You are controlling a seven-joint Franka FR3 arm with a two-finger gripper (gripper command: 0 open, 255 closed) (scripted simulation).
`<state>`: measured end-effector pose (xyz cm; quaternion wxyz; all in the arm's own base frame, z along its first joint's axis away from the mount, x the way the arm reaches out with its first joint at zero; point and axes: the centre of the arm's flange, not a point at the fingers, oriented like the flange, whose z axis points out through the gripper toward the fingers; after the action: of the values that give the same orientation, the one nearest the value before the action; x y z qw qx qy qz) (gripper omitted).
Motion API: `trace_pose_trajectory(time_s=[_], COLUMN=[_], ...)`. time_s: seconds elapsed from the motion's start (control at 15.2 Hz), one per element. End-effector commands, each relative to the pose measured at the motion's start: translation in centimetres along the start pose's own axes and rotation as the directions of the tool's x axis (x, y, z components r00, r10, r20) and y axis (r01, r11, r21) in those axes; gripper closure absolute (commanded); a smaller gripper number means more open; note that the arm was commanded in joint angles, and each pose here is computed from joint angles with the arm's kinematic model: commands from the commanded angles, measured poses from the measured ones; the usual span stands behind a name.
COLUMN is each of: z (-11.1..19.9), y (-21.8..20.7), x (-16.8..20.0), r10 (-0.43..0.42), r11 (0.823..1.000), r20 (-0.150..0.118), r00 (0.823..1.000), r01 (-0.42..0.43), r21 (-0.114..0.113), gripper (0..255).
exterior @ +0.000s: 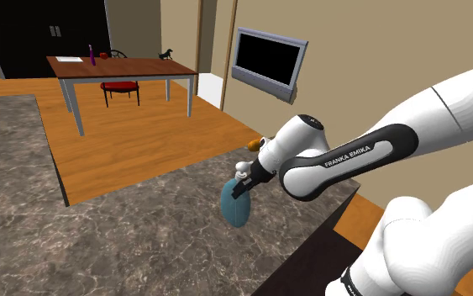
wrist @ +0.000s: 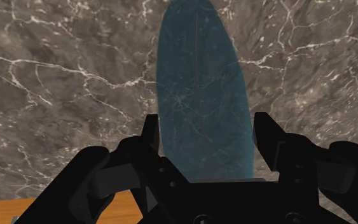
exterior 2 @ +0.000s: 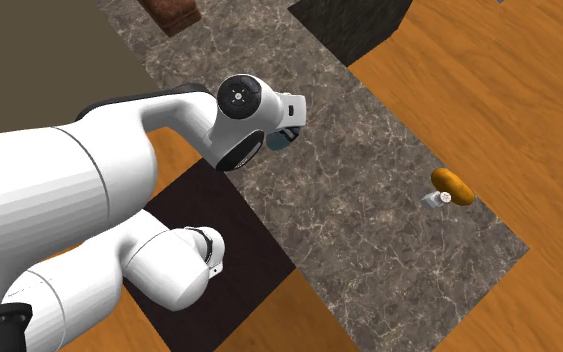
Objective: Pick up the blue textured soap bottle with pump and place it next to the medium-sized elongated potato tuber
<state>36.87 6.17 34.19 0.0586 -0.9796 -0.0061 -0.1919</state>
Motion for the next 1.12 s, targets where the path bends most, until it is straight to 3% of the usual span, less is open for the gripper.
trace_pose_trajectory(time_s=[0.0,1.06], z=[0.0,-6.7], y=[0.0,-0.9], x=[0.0,2.8], r10=[-0.001,-0.001], r11=[1.000,1.000], r20=[0.002,0.002], r00=[1.000,1.000], r01=[0.001,0.001], r21=[0.000,0.000], gripper=[255,255])
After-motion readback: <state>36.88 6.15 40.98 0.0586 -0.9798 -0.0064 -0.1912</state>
